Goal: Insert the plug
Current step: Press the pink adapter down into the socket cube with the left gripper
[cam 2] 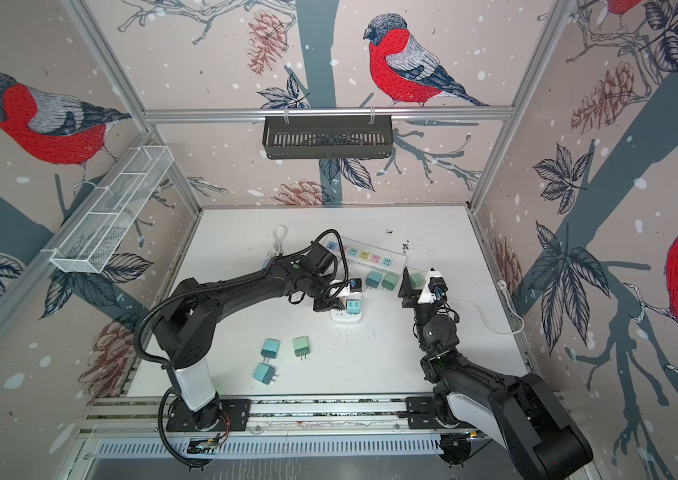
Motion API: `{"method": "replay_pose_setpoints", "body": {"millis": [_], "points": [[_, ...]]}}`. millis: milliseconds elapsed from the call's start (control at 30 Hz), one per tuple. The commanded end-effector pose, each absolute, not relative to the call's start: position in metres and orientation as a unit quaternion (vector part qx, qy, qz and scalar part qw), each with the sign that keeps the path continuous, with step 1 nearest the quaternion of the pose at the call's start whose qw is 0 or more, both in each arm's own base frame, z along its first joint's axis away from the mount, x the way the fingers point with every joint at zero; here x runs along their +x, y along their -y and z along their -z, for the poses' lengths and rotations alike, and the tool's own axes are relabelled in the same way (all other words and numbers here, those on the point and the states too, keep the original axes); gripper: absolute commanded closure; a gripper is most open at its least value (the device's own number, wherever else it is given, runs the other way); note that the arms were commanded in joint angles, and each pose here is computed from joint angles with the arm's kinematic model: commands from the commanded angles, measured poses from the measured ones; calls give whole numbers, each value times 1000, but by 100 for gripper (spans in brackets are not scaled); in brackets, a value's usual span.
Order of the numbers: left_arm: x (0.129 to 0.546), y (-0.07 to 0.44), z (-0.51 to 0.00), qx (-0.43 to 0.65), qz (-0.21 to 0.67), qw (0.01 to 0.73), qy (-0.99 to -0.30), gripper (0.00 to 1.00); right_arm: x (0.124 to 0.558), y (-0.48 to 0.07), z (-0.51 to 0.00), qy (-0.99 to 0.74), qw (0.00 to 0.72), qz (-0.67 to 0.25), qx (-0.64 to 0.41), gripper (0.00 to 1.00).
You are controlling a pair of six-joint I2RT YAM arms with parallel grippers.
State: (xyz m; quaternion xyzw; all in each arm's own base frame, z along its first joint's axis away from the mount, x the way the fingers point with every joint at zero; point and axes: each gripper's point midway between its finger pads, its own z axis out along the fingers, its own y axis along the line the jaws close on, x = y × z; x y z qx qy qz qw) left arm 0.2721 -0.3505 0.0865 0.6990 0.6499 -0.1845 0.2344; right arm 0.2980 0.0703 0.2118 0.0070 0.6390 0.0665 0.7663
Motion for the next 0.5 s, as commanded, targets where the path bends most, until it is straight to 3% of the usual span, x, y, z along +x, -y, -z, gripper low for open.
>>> {"method": "replay_pose_setpoints", "body": {"millis": [0,467], "points": [[265,342,-79,700,179,206,-660,100,297,-72,-217,-631,772,-77,8,25],[260,342,-81,700,179,202,-661,100,296,-71,-217,-630,773,-77,9,25]]}}
